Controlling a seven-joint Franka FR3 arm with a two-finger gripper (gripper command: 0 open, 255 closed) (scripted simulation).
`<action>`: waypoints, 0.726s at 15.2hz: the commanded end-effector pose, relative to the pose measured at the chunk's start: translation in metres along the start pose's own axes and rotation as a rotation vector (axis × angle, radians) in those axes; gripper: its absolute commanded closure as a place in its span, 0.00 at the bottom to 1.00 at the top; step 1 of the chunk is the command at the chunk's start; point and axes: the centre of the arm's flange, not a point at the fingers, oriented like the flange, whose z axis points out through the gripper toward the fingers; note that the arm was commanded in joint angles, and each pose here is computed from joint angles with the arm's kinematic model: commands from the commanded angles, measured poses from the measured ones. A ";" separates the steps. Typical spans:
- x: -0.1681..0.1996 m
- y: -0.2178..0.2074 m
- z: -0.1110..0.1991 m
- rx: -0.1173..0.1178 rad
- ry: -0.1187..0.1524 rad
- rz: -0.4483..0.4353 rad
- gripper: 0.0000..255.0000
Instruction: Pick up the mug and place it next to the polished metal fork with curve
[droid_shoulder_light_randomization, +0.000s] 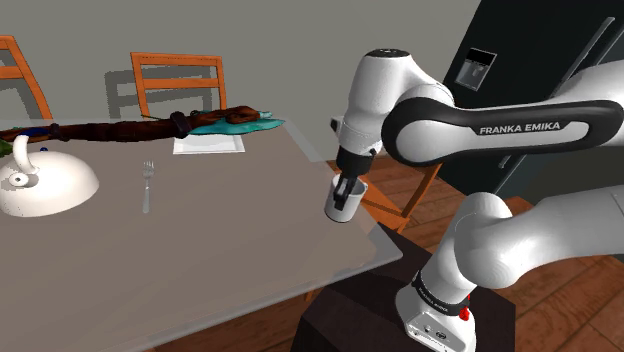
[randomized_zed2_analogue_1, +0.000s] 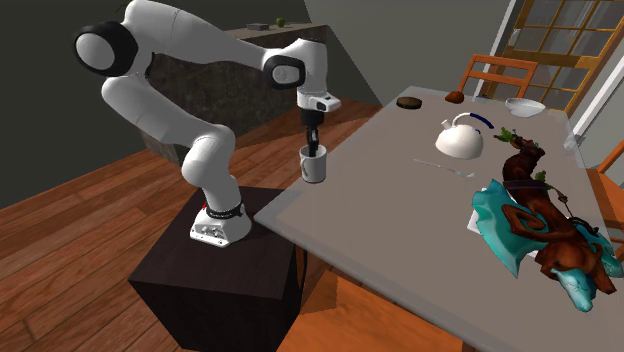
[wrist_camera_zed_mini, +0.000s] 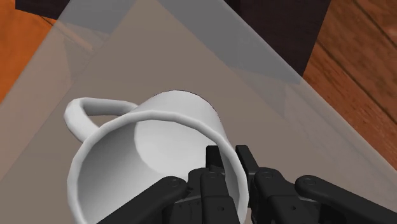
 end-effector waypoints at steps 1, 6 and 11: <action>-0.001 0.000 -0.010 0.000 0.000 0.000 1.00; -0.001 0.002 -0.036 0.000 0.000 0.000 1.00; -0.001 0.003 -0.063 0.000 0.000 0.000 1.00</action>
